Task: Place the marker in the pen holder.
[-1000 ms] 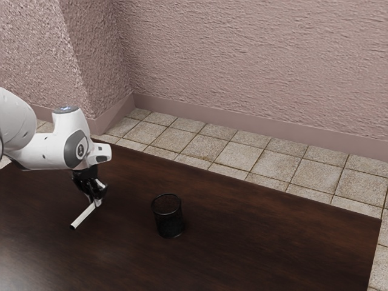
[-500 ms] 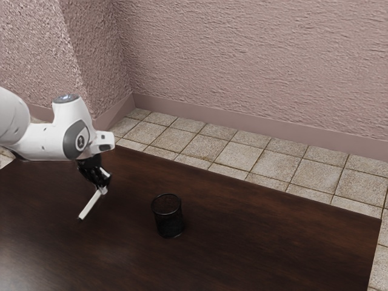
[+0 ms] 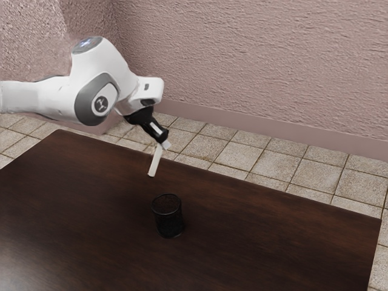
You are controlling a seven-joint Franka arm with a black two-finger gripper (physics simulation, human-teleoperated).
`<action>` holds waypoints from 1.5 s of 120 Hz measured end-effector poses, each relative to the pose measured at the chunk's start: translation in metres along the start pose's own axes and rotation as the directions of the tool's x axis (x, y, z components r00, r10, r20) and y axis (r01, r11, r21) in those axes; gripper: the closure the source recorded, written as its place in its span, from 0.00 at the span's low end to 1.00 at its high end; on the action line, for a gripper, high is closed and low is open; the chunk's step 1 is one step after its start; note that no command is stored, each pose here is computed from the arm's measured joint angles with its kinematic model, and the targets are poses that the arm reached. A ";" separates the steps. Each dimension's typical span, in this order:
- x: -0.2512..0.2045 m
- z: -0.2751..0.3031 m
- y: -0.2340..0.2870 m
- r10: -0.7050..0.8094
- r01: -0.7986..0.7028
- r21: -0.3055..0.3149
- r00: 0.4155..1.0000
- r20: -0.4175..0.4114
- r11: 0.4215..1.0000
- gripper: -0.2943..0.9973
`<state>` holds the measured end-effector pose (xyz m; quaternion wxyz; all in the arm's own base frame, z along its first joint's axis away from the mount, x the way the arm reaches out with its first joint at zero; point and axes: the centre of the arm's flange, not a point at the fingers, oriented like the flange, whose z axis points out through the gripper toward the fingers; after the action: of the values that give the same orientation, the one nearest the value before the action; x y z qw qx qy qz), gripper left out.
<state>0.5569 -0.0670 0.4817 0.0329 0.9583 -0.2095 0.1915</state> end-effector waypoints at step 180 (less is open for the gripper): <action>-0.034 0.081 0.052 -0.030 0.035 -0.053 0.996 0.080 0.998 0.83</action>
<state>0.5355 -0.1123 0.3931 0.0539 0.9671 -0.2002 0.1470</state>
